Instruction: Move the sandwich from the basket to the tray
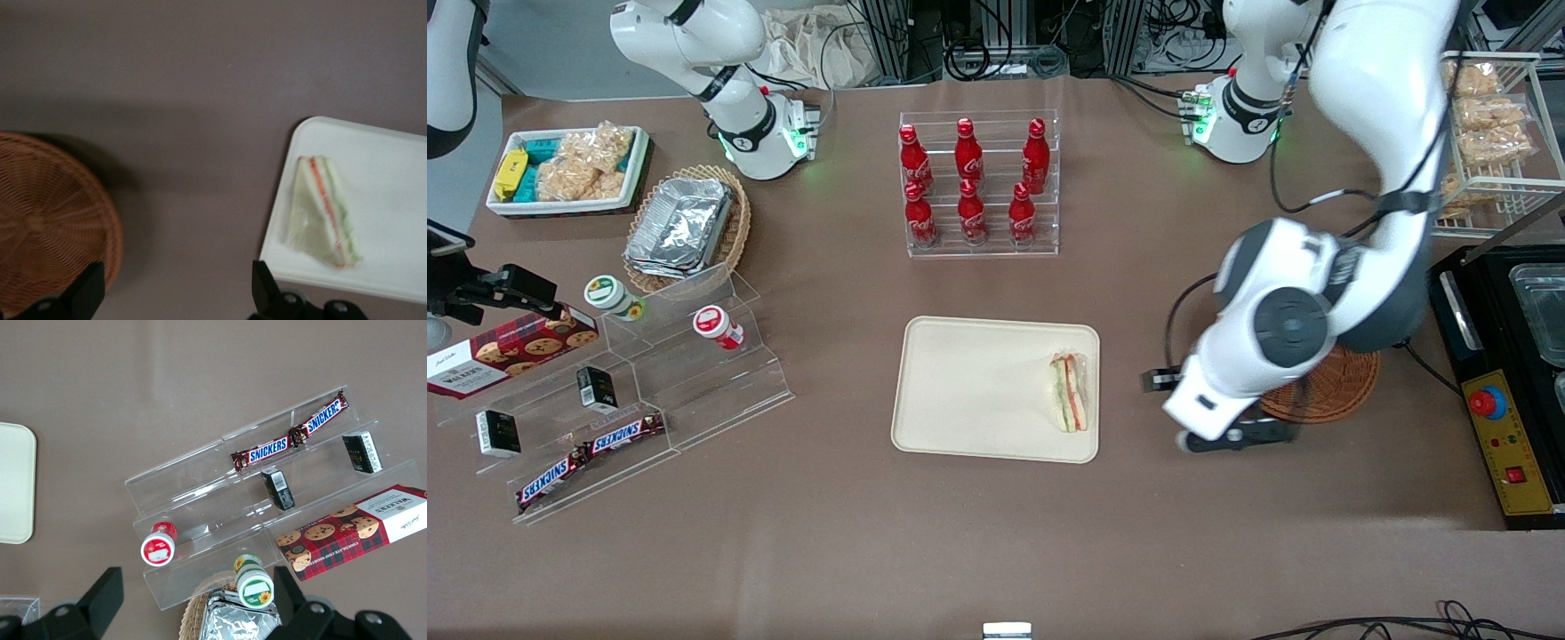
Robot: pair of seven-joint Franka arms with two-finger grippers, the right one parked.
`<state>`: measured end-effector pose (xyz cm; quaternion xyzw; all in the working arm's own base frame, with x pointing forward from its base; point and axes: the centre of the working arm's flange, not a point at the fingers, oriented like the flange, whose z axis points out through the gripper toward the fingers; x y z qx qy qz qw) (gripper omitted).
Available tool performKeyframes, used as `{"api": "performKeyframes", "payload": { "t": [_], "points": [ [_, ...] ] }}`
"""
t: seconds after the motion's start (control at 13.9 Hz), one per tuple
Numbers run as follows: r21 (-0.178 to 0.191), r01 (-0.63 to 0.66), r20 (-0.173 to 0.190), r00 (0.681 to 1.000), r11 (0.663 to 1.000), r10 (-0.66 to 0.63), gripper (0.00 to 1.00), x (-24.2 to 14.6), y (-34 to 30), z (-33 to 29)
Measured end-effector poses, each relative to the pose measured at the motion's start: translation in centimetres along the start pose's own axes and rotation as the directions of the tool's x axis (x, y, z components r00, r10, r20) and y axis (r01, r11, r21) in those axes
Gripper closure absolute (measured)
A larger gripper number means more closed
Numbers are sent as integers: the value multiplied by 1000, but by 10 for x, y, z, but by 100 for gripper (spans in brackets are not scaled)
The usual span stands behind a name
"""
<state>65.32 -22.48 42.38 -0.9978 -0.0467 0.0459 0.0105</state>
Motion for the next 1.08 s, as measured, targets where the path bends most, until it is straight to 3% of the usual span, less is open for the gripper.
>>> {"api": "performKeyframes", "payload": {
  "t": [0.22,0.5,1.08],
  "points": [
    [16,-35,0,999,999,35,1,-1,-59,-45],
    [14,-75,-40,996,997,75,1,4,-129,-84],
    [15,-62,-35,997,998,63,0,4,-169,-95]
  ]
}}
